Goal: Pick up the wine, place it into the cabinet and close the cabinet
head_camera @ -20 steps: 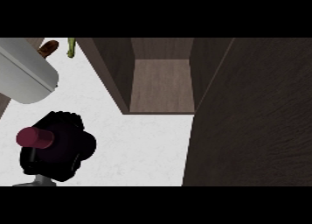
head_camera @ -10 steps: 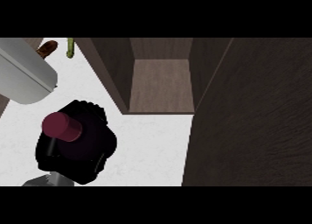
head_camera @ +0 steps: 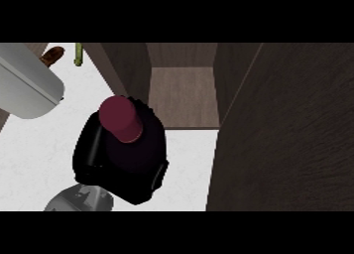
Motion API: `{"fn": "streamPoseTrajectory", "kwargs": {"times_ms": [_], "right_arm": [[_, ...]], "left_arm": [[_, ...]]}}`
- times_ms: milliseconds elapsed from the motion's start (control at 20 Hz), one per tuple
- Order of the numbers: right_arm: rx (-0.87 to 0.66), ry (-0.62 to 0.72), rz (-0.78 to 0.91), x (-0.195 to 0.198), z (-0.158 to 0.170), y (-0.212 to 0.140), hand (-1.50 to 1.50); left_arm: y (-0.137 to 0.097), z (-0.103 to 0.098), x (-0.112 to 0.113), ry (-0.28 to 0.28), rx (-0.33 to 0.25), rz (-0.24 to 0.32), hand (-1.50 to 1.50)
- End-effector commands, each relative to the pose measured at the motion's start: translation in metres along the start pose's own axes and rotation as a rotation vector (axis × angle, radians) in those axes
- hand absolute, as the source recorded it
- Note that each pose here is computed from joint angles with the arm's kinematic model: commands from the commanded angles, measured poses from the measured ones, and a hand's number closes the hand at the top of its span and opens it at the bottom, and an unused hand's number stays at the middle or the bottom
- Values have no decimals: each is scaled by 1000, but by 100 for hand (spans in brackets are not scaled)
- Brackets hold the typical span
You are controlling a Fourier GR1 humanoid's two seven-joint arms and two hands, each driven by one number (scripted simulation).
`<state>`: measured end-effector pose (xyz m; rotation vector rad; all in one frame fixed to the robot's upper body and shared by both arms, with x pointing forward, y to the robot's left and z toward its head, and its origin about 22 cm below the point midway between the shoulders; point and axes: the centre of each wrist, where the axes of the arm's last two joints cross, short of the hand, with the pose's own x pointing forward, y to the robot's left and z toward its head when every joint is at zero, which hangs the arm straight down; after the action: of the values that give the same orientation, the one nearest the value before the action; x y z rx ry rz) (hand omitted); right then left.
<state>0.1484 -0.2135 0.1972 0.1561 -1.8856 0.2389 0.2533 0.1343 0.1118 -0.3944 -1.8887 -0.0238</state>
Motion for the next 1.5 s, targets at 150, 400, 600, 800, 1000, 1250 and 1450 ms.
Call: {"fn": "streamPoseTrajectory", "kwargs": {"times_ms": [150,400,600,800,1000,1250,1450], "right_arm": [[26,-45,-36,15,13,3,-150],[28,-57,-16,16,7,-5,-150],[27,-46,-27,5,16,0,-150],[46,-64,-30,13,17,-13,-150],[25,-42,-19,17,19,-2,-150],[27,-54,-13,17,18,-4,-150],[46,-64,-7,19,13,-4,-150]], "left_arm": [[-46,-34,-3,-18,33,-45,150],[-57,-51,11,-8,64,-67,150],[-39,-52,-4,-9,82,-75,150],[-72,-68,-15,-19,69,-110,150],[-62,-58,-24,-31,110,-94,150],[-52,-71,-24,-8,144,-58,150],[-49,-67,-48,-14,165,-41,150]]}}
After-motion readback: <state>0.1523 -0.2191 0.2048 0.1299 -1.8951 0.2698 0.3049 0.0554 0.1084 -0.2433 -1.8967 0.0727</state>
